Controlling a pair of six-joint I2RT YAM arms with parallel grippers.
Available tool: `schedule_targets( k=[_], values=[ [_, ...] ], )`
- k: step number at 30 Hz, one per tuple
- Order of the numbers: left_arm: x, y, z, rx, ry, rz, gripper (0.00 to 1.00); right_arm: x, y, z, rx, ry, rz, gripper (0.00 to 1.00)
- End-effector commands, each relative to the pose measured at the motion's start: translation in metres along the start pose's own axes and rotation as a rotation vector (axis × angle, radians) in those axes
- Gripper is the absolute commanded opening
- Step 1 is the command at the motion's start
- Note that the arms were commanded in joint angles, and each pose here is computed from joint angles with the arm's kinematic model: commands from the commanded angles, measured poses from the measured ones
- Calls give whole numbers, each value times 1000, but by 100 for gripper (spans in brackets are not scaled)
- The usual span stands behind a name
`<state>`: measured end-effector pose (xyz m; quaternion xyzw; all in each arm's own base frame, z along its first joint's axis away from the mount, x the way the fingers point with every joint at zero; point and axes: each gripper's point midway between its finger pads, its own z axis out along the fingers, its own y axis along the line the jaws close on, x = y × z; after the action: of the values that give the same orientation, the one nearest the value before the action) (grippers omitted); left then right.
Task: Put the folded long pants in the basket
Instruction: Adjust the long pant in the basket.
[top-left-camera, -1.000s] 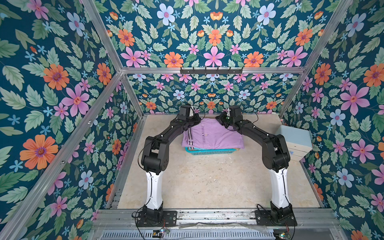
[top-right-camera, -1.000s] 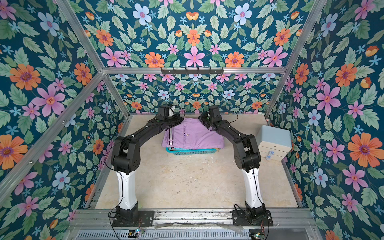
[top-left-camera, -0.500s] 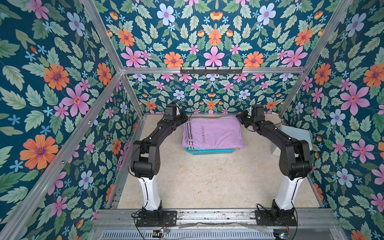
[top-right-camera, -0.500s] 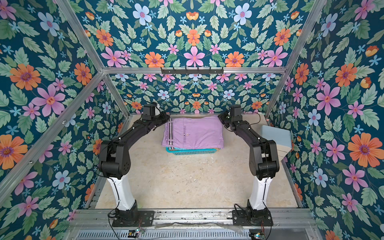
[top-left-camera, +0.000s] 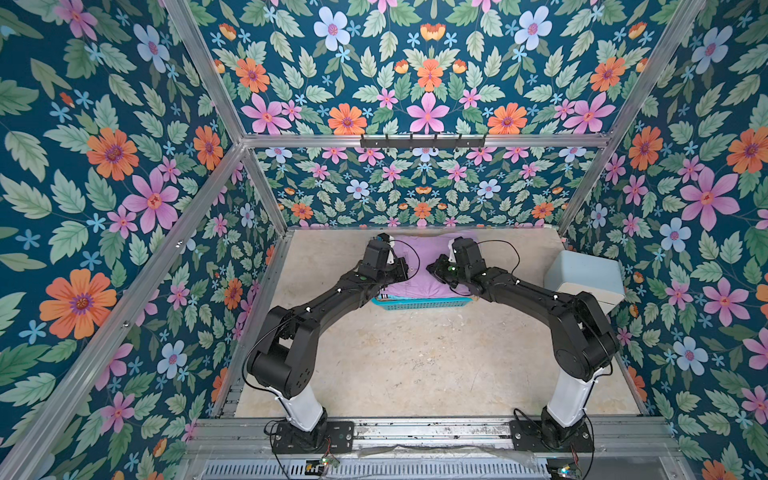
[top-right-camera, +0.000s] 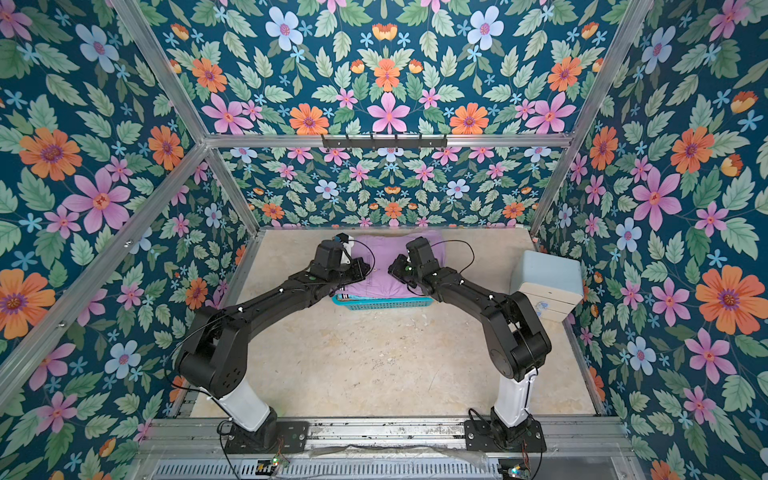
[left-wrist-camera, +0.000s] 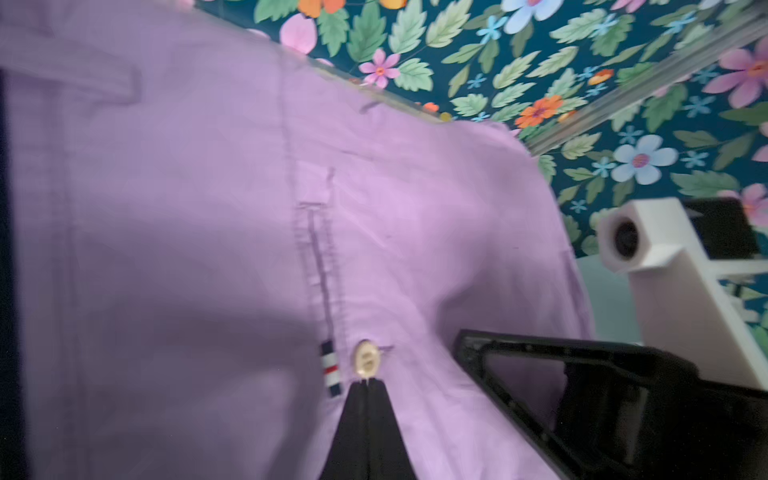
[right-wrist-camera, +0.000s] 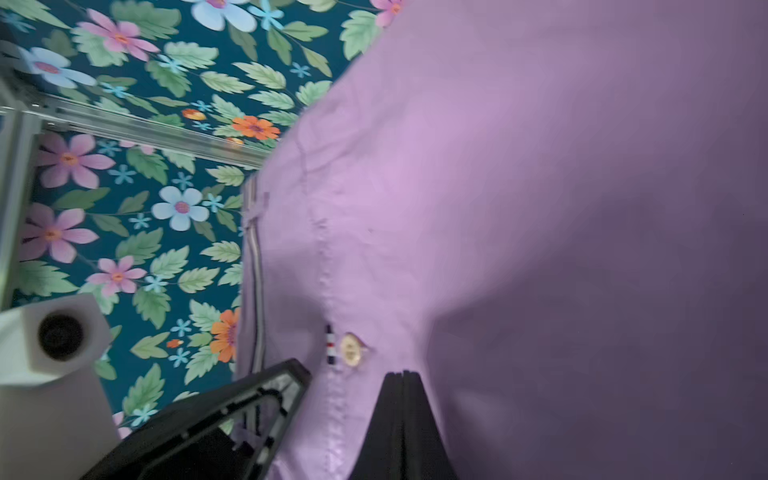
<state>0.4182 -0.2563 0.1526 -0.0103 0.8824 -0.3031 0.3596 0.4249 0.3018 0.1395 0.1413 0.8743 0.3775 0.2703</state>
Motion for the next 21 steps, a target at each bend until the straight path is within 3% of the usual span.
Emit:
schedule_targets(
  k=[1, 8, 14, 21],
  values=[
    [4, 22, -4, -92, -35, 23, 0, -17, -25, -13, 58, -84, -2, 3],
    [-1, 61, -32, -171, -66, 12, 0, -45, -100, -54, 84, -138, 110, 2],
    [-12, 69, -48, -169, -91, 0, 0, -47, -76, -84, 29, -147, 75, 2],
    [-14, 41, -74, -71, -134, 3, 0, 3, -19, -94, -18, -85, -25, 2]
  ],
)
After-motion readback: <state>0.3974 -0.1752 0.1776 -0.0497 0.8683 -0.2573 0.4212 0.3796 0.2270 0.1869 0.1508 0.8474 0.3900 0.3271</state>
